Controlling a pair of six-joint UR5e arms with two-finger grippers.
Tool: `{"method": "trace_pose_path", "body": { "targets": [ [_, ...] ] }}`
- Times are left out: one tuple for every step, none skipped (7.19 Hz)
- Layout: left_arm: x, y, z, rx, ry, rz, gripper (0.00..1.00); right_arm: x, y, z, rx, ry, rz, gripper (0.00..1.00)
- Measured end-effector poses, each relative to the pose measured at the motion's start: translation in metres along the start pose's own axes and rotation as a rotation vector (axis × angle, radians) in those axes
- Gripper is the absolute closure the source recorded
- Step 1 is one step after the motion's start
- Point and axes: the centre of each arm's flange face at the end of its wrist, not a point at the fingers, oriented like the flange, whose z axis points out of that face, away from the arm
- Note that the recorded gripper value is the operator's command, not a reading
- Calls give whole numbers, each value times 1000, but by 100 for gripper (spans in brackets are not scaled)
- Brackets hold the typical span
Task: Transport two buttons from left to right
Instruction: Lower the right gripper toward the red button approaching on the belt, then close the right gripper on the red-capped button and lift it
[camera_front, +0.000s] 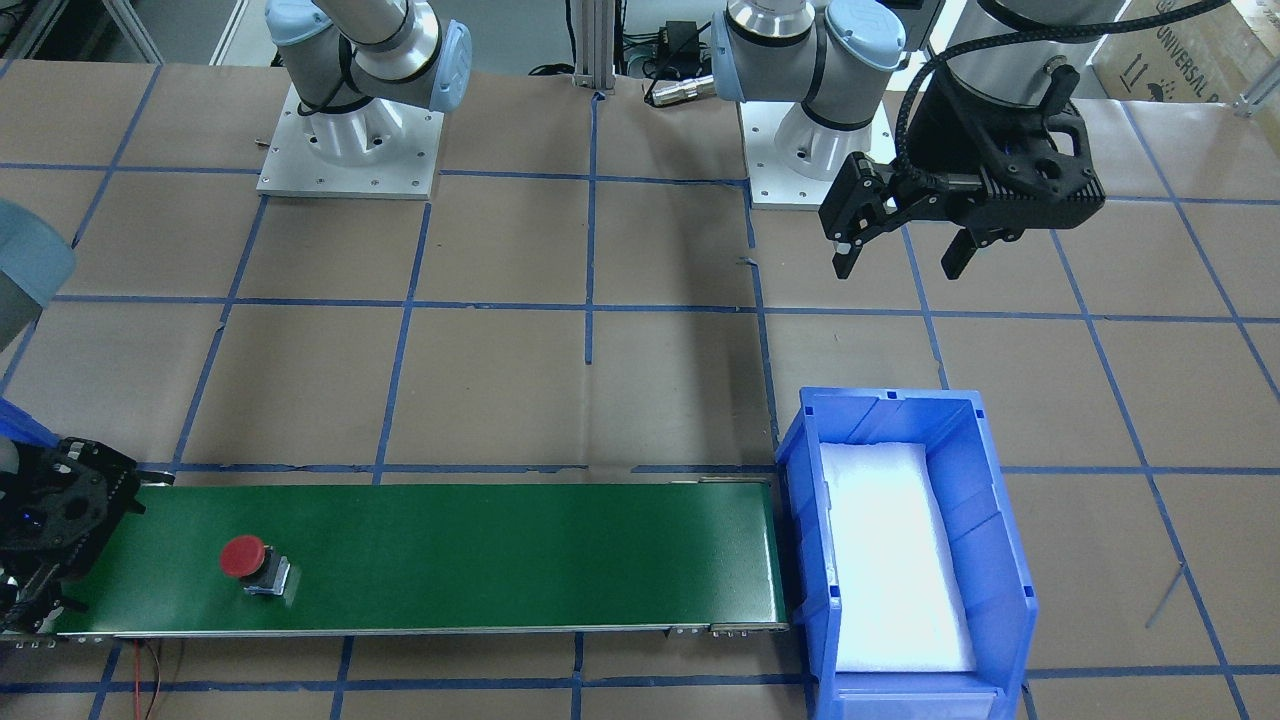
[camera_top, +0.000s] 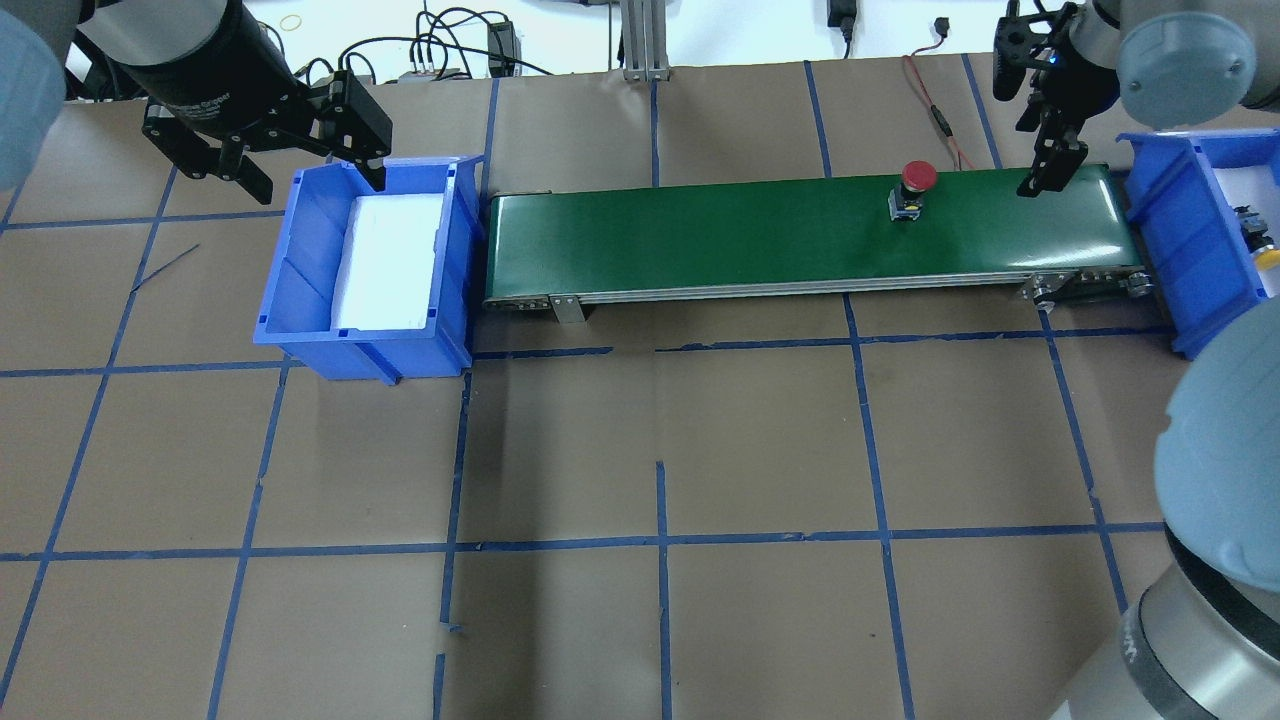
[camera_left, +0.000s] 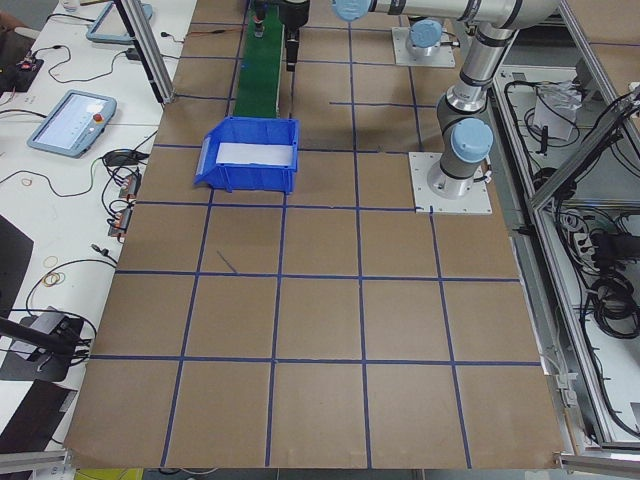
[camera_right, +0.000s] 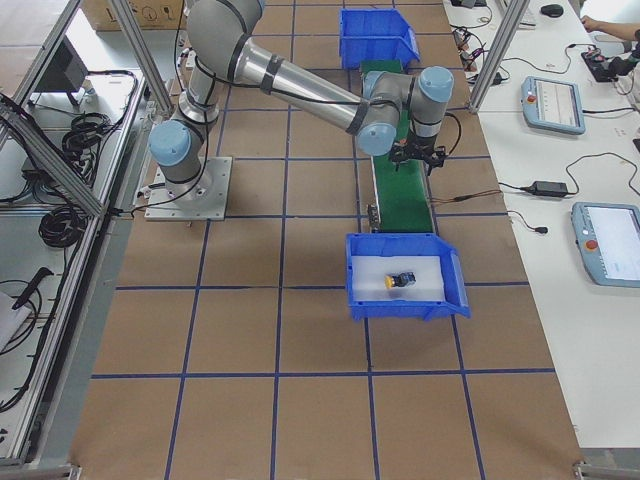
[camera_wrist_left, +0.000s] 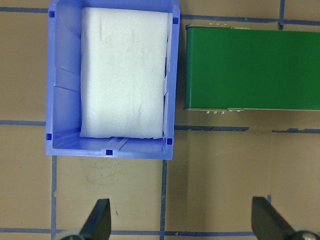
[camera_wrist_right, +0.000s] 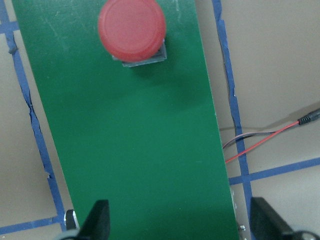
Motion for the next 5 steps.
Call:
{"method": "trace_pose_path", "body": {
  "targets": [
    [0,0,0,0,0,0,0,2,-3,10,5,-5,-58,3],
    [0,0,0,0,0,0,0,5,-3,18,7,-4,-92,3],
    [0,0,0,0,0,0,0,7,-3,22,7,-3,-113,3],
    [1,0,0,-1,0,1,0,8,-3,24,7,-2,-123,3],
    [1,0,0,-1,0,1,0,8,-3,25,5,-1,-126,2]
  ]
}}
